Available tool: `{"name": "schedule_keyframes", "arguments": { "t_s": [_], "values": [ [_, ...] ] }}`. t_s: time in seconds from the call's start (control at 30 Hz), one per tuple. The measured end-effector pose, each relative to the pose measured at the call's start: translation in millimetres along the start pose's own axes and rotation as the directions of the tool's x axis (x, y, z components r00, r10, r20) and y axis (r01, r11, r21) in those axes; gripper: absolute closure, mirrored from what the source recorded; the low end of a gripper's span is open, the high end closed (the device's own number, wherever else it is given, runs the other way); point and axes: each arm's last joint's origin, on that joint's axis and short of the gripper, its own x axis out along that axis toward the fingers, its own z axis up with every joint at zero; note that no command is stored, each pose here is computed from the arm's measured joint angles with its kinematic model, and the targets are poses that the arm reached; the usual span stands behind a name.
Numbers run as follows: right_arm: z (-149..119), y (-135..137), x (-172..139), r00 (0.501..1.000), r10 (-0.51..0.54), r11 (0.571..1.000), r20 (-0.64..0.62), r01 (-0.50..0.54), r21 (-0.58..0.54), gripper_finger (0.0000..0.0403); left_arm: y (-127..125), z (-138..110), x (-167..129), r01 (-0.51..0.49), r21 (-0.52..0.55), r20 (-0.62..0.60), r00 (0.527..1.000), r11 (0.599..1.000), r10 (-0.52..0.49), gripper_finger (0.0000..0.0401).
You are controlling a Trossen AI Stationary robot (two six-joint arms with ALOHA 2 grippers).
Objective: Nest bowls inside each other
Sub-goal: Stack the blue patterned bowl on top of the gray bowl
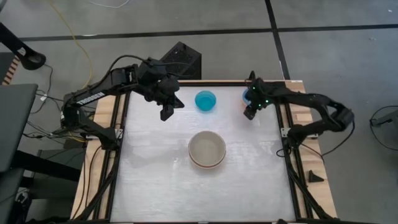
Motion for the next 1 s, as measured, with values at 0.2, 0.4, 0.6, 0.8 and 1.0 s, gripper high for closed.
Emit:
{"name": "schedule_keyframes", "arguments": {
  "t_s": [0.2, 0.4, 0.6, 0.8, 1.0],
  "values": [
    [-3.3, -1.7, 20.3, 0.995, 0.049, 0.999, -0.088, -0.047, 0.016, 0.0226, -0.2, 0.0, 0.1, 0.001, -0.011, 0.000, 1.000, 1.000, -0.001, 0.0401],
    [1.7, -2.8, 17.9, 0.988, 0.153, 0.987, -0.028, -0.151, 0.060, 0.0343, -0.3, 0.0, 0.1, 0.001, -0.012, 0.000, 1.000, 1.000, -0.001, 0.0401],
    [5.1, 6.3, -8.2, 0.936, 0.337, 0.933, 0.103, -0.346, 0.095, 0.0359, -0.5, -0.1, 0.3, 0.002, 0.003, -0.001, 1.000, 1.000, -0.002, 0.0401],
    [10.6, 22.8, -43.3, 0.797, 0.549, 0.813, 0.252, -0.579, 0.061, 0.0350, -0.7, -0.8, 0.3, 0.011, 0.035, -0.009, 1.000, 0.999, -0.011, 0.0401],
    [15.6, 65.9, -81.1, 0.597, 0.742, 0.651, 0.307, -0.751, -0.111, 0.0356, 0.0, -0.9, -0.2, 0.015, 0.096, -0.010, 1.000, 0.995, -0.014, 0.0401]
  ]
}}
